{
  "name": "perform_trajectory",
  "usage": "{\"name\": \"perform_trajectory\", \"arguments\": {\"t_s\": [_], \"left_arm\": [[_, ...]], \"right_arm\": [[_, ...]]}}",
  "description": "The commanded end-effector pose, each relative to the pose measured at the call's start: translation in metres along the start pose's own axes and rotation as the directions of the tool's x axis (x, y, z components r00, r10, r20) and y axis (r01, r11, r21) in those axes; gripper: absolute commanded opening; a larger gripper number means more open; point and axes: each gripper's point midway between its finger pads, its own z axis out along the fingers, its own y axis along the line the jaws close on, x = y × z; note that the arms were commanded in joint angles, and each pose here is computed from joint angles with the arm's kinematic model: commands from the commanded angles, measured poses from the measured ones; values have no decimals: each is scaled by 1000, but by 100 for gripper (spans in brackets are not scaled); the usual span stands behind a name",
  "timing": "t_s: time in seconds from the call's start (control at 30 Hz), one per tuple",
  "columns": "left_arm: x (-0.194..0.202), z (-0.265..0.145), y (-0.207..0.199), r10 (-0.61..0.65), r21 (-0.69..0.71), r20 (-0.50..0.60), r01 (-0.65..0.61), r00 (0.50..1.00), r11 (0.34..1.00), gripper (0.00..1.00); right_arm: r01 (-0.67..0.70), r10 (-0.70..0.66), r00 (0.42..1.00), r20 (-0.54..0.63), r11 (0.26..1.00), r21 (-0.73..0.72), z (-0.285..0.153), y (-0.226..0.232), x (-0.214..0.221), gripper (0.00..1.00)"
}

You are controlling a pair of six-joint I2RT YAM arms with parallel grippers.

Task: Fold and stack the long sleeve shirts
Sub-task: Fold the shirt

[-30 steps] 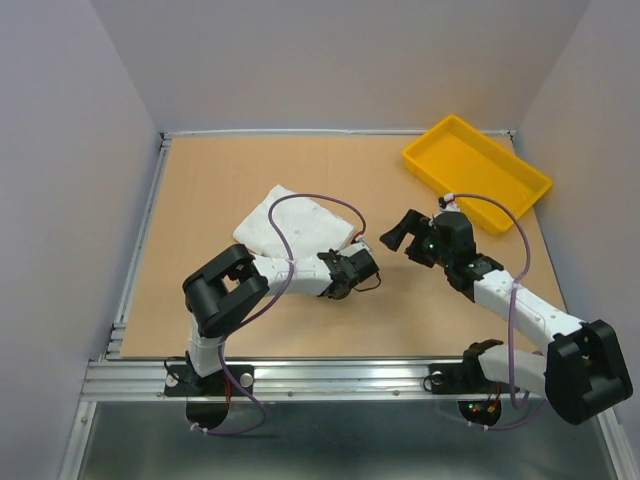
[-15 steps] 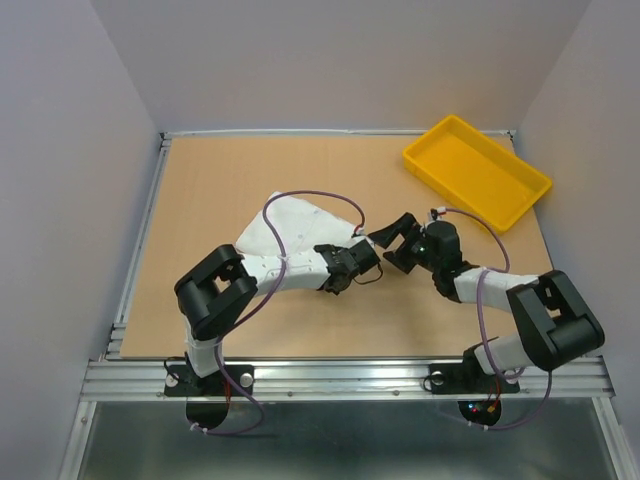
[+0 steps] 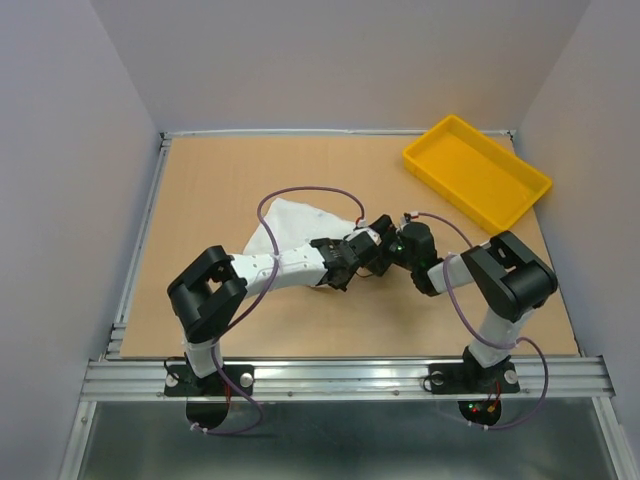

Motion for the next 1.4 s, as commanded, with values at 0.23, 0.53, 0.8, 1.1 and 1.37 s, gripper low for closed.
{"name": "perform_trajectory", "arguments": {"t_s": [0.23,0.53,0.8,1.1,1.37], "left_arm": [[-43,-28,-13,-125,118,120,110,985,987,0],[-47,-26,-26,-151,178,120,128,981,976,0],[-56,-37,-31,-211,237,145,173,967,956,28],[-97,-88,45,-427,349,299,319,853,881,71],[-78,-81,162,-598,325,382,503,705,801,78]], "right_arm": [[-42,37,997,-72,996,-76,31,17,35,99],[-23,18,997,-69,997,-74,49,12,34,83],[75,-78,997,-29,993,-88,40,14,29,23],[237,-239,966,-94,971,-34,14,12,22,1],[518,-465,844,-267,836,183,-20,7,12,1]]}}
